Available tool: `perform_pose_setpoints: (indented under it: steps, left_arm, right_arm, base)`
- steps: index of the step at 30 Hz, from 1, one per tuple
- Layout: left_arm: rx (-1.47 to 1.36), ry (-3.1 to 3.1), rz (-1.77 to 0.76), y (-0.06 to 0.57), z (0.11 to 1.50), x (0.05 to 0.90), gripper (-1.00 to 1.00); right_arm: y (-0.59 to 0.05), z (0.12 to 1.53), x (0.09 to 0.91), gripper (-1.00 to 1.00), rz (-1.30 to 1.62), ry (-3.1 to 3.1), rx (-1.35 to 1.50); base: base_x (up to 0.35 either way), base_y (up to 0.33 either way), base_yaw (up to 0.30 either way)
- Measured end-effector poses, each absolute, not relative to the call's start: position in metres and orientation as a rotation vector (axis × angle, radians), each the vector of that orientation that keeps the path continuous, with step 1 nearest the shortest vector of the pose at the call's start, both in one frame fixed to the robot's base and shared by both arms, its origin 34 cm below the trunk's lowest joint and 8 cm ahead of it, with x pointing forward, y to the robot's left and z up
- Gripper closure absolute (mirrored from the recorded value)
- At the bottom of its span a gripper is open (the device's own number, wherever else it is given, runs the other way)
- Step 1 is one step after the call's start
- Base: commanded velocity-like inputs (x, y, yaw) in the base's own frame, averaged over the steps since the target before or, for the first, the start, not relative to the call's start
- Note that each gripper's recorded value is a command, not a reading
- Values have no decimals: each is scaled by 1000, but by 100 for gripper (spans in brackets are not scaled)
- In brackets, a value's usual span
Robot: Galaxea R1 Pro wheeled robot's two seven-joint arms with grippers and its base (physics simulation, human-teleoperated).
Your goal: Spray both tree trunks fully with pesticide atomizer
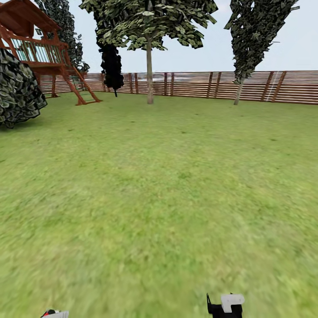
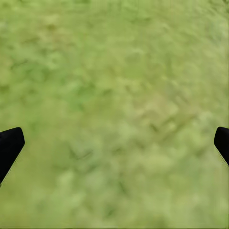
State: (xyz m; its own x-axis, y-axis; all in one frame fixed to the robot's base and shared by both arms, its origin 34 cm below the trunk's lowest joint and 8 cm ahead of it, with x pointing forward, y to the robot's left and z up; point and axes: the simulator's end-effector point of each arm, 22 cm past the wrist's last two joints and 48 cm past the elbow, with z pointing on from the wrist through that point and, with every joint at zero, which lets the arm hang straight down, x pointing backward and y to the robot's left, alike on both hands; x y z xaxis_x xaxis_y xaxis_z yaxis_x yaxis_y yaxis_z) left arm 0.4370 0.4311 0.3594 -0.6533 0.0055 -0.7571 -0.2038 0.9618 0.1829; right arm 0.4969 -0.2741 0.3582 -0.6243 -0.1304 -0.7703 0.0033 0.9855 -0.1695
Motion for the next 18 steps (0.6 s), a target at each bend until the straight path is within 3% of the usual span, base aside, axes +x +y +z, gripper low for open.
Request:
perform_pose_setpoints:
  steps: [18]
  left_arm:
    - [-138,2265,319,431,359,437,100]
  right_arm:
    - [-274,358,497,-100,-193,2238,-88]
  base:
    - [340,0,0]
